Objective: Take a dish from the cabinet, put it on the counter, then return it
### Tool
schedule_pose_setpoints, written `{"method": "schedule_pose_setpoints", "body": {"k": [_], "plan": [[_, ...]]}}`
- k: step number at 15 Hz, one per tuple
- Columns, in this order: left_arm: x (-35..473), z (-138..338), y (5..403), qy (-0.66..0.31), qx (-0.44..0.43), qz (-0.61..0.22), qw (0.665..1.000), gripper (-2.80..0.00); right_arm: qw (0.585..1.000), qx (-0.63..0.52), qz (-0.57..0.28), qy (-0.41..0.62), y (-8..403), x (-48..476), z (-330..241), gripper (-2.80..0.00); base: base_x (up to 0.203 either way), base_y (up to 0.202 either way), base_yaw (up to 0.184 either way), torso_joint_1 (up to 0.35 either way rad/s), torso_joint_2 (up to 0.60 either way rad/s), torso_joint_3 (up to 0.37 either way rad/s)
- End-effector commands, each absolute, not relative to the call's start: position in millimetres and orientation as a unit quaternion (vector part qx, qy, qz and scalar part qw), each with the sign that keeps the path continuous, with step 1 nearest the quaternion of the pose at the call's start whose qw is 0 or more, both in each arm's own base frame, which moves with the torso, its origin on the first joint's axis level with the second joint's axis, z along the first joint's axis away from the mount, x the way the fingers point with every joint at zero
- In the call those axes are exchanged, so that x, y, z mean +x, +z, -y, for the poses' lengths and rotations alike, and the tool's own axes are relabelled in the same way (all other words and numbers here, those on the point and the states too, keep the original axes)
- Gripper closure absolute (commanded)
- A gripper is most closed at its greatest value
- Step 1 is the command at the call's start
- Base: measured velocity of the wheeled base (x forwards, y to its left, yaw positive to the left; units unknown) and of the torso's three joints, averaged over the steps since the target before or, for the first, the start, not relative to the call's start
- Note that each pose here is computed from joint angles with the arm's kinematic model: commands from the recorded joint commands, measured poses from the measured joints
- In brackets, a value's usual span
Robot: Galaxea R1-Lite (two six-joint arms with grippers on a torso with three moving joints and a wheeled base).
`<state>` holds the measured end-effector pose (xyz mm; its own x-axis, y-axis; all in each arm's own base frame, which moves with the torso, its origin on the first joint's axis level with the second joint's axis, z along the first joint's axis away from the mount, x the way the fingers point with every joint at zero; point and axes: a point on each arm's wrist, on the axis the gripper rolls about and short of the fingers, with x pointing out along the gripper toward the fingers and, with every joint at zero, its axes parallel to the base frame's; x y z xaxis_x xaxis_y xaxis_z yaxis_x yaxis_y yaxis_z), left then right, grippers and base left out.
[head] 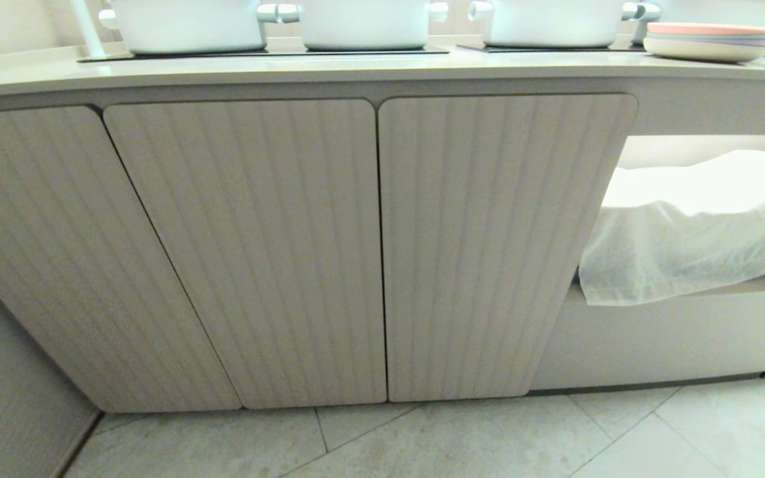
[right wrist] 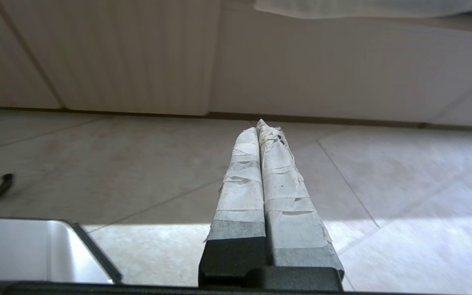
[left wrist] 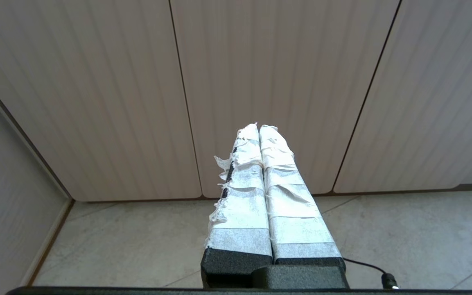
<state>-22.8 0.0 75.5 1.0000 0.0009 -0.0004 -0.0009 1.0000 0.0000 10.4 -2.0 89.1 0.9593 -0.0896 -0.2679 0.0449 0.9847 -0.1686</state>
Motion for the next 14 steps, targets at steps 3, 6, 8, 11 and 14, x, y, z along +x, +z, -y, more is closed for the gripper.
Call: {"method": "schedule_pose_setpoints", "body": {"k": [3, 6, 8, 11, 14], "plan": [[-22.8, 0.0, 75.5, 0.001, 0.0, 0.0, 1.0, 0.0, 0.994, -0.07, -0.089, 0.009, 79.3, -8.4, -0.4, 0.0, 0.0, 0.0, 0.0, 0.0, 0.0, 0.0], [-22.8, 0.0, 75.5, 0.0, 0.0, 0.0, 1.0, 0.0, 0.998, -0.053, -0.044, 0.007, 77.7, -15.9, -0.5, 0.0, 0.0, 0.0, 0.0, 0.0, 0.0, 0.0], [-22.8, 0.0, 75.5, 0.001, 0.0, 0.0, 1.0, 0.0, 0.999, -0.052, -0.006, 0.007, 76.2, -21.8, -0.5, 0.0, 0.0, 0.0, 0.0, 0.0, 0.0, 0.0], [-22.8, 0.0, 75.5, 0.001, 0.0, 0.0, 1.0, 0.0, 0.999, -0.048, 0.0, 0.007, 75.7, -22.9, -0.4, 0.0, 0.0, 0.0, 0.0, 0.0, 0.0, 0.0], [-22.8, 0.0, 75.5, 0.001, 0.0, 0.0, 1.0, 0.0, 0.999, -0.035, 0.001, 0.007, 75.8, -22.9, -0.5, 0.0, 0.0, 0.0, 0.0, 0.0, 0.0, 0.0]]}}
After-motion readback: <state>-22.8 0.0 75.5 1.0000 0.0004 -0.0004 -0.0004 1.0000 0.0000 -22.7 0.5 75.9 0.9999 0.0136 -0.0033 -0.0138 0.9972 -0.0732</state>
